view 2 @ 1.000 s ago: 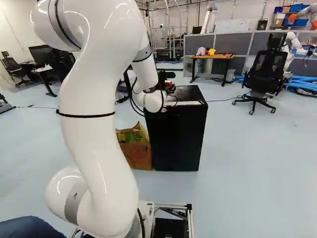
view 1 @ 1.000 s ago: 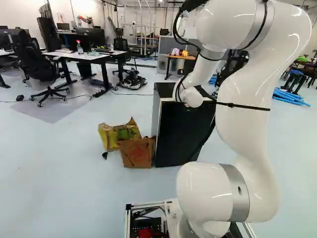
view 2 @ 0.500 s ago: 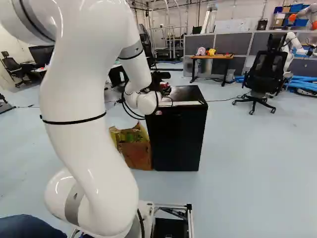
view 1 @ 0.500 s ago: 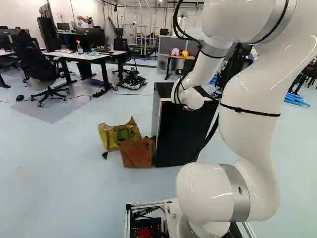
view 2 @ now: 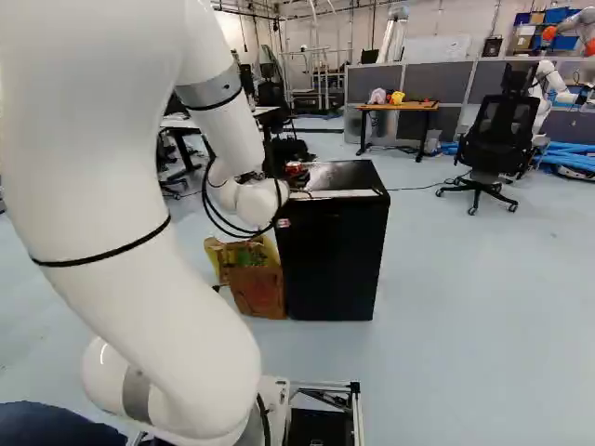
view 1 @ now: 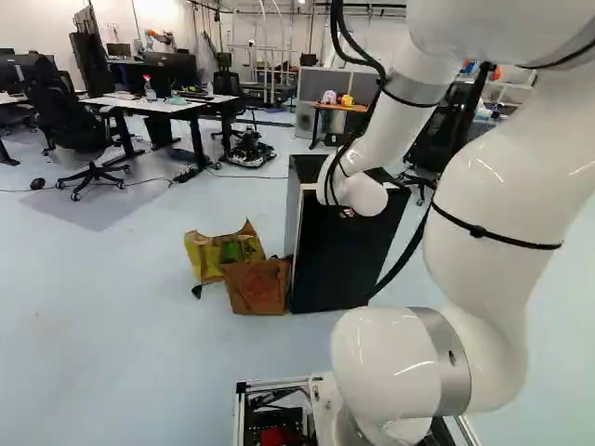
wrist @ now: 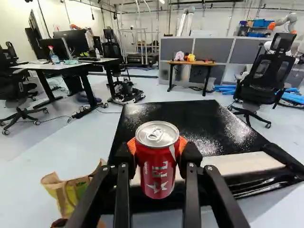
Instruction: Grab a drink from the fridge
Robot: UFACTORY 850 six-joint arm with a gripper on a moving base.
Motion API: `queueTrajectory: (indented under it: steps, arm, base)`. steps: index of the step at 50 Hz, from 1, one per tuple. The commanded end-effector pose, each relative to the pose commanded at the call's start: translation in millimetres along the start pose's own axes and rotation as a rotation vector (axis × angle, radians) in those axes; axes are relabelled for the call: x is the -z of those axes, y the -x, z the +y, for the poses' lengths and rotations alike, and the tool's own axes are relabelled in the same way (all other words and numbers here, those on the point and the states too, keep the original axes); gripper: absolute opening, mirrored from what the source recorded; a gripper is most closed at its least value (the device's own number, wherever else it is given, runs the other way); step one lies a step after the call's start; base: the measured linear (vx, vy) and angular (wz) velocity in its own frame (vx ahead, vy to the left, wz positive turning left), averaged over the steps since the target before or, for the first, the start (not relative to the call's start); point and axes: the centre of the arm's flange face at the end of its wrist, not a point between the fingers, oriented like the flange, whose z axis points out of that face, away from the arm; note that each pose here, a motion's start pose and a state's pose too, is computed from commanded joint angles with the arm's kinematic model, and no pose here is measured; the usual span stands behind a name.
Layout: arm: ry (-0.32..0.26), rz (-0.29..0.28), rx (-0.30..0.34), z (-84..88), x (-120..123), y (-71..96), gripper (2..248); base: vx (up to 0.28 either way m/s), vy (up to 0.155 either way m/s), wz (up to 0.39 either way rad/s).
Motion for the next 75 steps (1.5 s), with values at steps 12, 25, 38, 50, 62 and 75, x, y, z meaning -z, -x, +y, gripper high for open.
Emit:
queueTrajectory:
  steps: [12,25,38,50,62,75]
  arm:
    - [-0.022,-0.033,0.003,-10.5,38.5,12.0,100]
    - [-0.041,-0.063,0.006,-18.3,73.0,25.9,100]
    - [-0.056,-0.087,0.009,-23.2,100.0,39.0,100]
    - [-0.067,-0.103,0.011,-26.0,118.7,49.3,100]
    - [-0.074,-0.115,0.012,-27.6,131.1,56.7,100]
    - [-0.079,-0.121,0.013,-28.4,138.1,61.1,100]
  base:
    - [0.000,0.000,0.000]
    - [0.000,0.000,0.000]
    - [0.000,0.000,0.000]
    - [0.000,0.000,0.000]
    - [0.000,0.000,0.000]
    - [0.000,0.000,0.000]
